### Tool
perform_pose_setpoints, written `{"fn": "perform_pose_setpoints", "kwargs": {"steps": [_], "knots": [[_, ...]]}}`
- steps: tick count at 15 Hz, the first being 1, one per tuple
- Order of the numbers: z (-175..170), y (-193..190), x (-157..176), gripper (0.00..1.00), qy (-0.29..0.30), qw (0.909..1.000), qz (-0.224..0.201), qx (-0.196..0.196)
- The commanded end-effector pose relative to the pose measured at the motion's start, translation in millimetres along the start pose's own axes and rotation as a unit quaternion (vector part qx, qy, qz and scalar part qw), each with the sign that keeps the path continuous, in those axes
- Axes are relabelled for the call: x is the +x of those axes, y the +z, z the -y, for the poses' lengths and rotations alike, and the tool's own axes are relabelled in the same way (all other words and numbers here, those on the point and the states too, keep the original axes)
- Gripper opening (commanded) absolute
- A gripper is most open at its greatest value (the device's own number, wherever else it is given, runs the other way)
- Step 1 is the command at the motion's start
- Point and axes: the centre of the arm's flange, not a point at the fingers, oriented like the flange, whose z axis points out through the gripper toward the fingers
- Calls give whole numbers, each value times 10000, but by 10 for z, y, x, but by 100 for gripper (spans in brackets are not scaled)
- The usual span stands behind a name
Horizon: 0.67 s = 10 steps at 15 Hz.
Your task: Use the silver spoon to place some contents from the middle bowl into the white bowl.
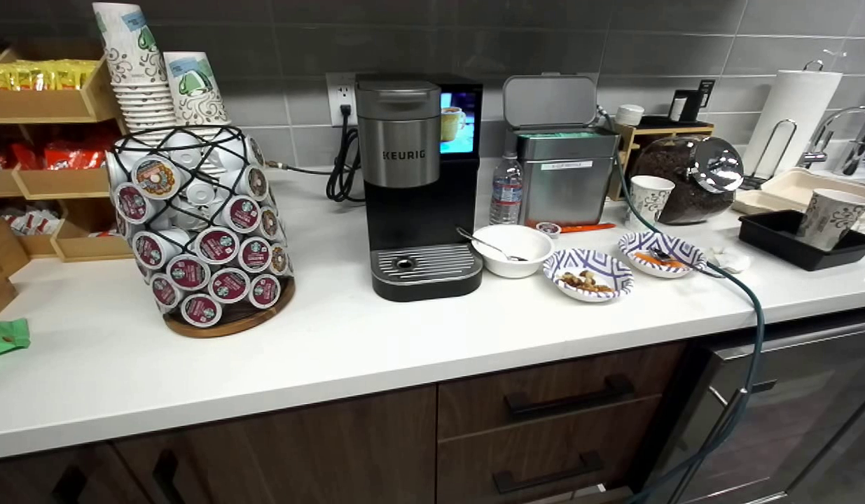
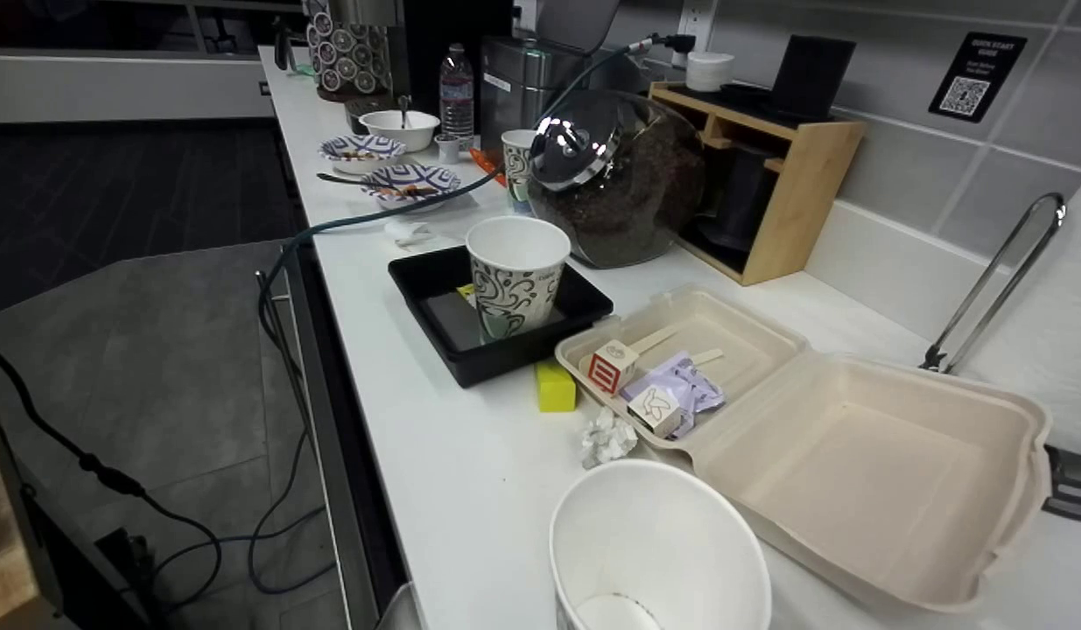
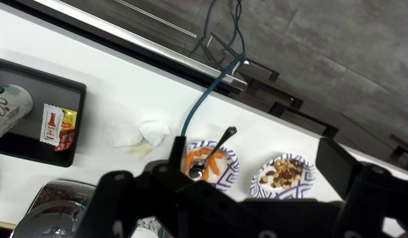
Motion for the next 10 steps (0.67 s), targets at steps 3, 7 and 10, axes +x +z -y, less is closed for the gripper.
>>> {"fn": "perform_pose_setpoints", "kwargs": {"steps": [3,7,10], "knots": [[-411,131,-94,100,832,9883,-525,1162],[-536,745,-58,100,1369,9649,-434,2197],[-465,1253,124,100,1747,9394,-82,2949]]}}
